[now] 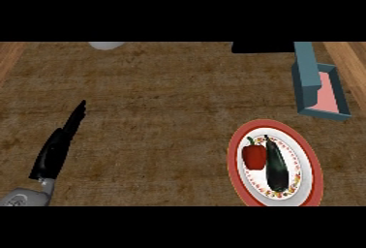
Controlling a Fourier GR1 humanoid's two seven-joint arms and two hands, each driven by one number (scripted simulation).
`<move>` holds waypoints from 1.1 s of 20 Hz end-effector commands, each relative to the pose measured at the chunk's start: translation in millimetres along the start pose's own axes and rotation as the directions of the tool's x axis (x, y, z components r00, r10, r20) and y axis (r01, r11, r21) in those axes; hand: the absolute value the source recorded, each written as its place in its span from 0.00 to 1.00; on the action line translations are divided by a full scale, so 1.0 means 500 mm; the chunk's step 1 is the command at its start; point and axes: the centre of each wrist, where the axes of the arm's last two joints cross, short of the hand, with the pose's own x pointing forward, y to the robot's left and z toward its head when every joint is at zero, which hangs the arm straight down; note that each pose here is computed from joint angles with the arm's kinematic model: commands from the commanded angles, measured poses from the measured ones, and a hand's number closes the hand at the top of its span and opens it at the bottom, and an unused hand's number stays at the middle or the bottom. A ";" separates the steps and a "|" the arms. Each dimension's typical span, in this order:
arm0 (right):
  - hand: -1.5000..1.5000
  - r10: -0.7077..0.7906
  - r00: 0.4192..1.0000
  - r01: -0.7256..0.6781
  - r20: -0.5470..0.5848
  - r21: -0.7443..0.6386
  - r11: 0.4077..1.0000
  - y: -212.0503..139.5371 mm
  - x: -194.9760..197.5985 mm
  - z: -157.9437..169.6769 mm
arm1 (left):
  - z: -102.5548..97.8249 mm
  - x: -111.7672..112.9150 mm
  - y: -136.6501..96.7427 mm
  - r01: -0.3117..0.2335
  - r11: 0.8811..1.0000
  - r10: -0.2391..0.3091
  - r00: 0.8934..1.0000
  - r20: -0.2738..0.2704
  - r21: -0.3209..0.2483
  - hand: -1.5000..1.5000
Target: Pick the eggplant from the plate and place it in the cardboard box
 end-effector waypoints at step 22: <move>0.00 0.334 0.880 -0.220 -0.337 0.335 0.916 0.077 0.286 -0.128 | -0.030 0.018 -0.063 0.009 0.999 -0.008 1.000 0.023 -0.051 0.50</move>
